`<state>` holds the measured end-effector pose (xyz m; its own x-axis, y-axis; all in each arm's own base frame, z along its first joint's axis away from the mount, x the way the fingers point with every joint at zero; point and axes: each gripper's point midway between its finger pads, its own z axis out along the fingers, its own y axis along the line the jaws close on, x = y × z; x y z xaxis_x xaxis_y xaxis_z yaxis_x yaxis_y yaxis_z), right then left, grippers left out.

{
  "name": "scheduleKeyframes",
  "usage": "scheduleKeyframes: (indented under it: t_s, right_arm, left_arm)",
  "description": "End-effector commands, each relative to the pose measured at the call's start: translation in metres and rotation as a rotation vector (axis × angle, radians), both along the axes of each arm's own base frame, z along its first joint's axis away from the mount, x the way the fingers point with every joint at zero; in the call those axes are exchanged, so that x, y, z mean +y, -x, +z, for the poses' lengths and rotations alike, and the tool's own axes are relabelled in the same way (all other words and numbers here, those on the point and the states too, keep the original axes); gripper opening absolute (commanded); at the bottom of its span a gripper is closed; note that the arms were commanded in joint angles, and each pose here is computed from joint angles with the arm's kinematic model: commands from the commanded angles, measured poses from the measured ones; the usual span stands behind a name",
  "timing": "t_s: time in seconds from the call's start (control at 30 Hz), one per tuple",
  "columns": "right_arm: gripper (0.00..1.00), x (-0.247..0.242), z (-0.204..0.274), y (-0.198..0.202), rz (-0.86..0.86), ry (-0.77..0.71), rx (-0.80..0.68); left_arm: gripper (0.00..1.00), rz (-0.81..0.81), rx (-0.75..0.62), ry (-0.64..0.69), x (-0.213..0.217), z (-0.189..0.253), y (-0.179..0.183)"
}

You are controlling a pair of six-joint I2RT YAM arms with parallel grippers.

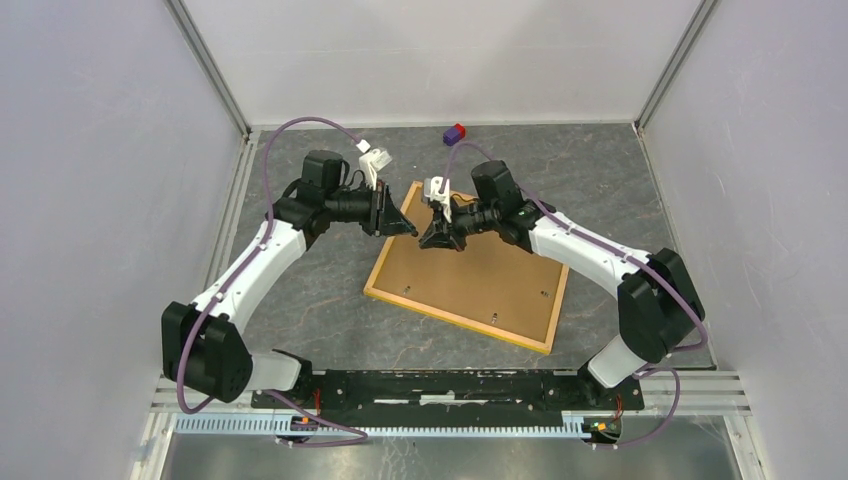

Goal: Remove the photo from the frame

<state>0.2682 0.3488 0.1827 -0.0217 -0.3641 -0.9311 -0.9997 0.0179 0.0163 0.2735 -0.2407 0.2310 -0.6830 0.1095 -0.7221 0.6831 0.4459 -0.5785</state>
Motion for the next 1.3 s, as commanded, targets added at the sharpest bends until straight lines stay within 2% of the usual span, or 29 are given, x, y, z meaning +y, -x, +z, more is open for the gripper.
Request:
scheduleKeyframes:
  t_s: [0.0, 0.1, 0.23, 0.33, 0.43, 0.47, 0.5, 0.57, 0.63, 0.73, 0.87, 1.07, 1.27]
  right_arm:
    - [0.0, 0.007, 0.019, -0.005, 0.018, -0.024, -0.063]
    - [0.0, 0.008, 0.02, -0.003, 0.025, -0.027, -0.062]
    - [0.0, 0.011, 0.018, 0.001, 0.042, -0.018, -0.057]
    - [0.0, 0.013, 0.015, 0.007, 0.069, -0.011, -0.058]
    - [0.0, 0.014, 0.013, 0.01, 0.076, 0.0, -0.061]
    - [0.06, 0.013, 0.012, 0.009, 0.069, 0.006, -0.061]
    - [0.19, 0.012, 0.01, 0.007, 0.055, 0.016, -0.062]
    - [0.59, 0.006, 0.006, 0.003, 0.022, 0.053, -0.068]
    - [0.7, -0.005, -0.004, 0.003, -0.009, 0.114, -0.073]
    - [0.72, -0.026, -0.026, 0.012, -0.037, 0.199, -0.065]
    - [0.71, -0.054, -0.065, 0.031, -0.067, 0.286, -0.064]
    - [0.7, -0.075, -0.113, 0.072, -0.025, 0.393, -0.083]
    - [0.7, -0.073, -0.13, 0.094, 0.001, 0.429, -0.144]
  left_arm:
    - [0.35, -0.042, -0.05, -0.029, 0.005, 0.009, 0.006]
    - [0.46, -0.046, -0.032, -0.039, 0.006, 0.003, 0.008]
    - [0.46, -0.055, -0.022, -0.031, 0.004, 0.002, 0.009]
    - [0.36, -0.05, -0.024, -0.017, 0.003, 0.003, 0.006]
    - [0.14, -0.044, -0.028, -0.007, 0.002, 0.005, 0.005]
    - [0.08, -0.044, -0.027, -0.004, 0.002, 0.005, 0.004]
    - [0.03, -0.042, -0.03, -0.004, 0.001, 0.005, 0.003]
    - [0.02, -0.01, -0.062, -0.035, 0.005, 0.004, -0.004]
    - [0.02, 0.046, -0.13, -0.116, 0.016, 0.003, -0.02]
    - [0.02, 0.109, -0.243, -0.283, 0.039, 0.002, -0.048]
    - [0.02, 0.15, -0.314, -0.45, 0.059, -0.006, -0.077]
    - [0.02, 0.136, -0.332, -0.581, 0.067, -0.031, -0.107]
    - [0.02, 0.079, -0.349, -0.679, 0.057, -0.053, -0.125]
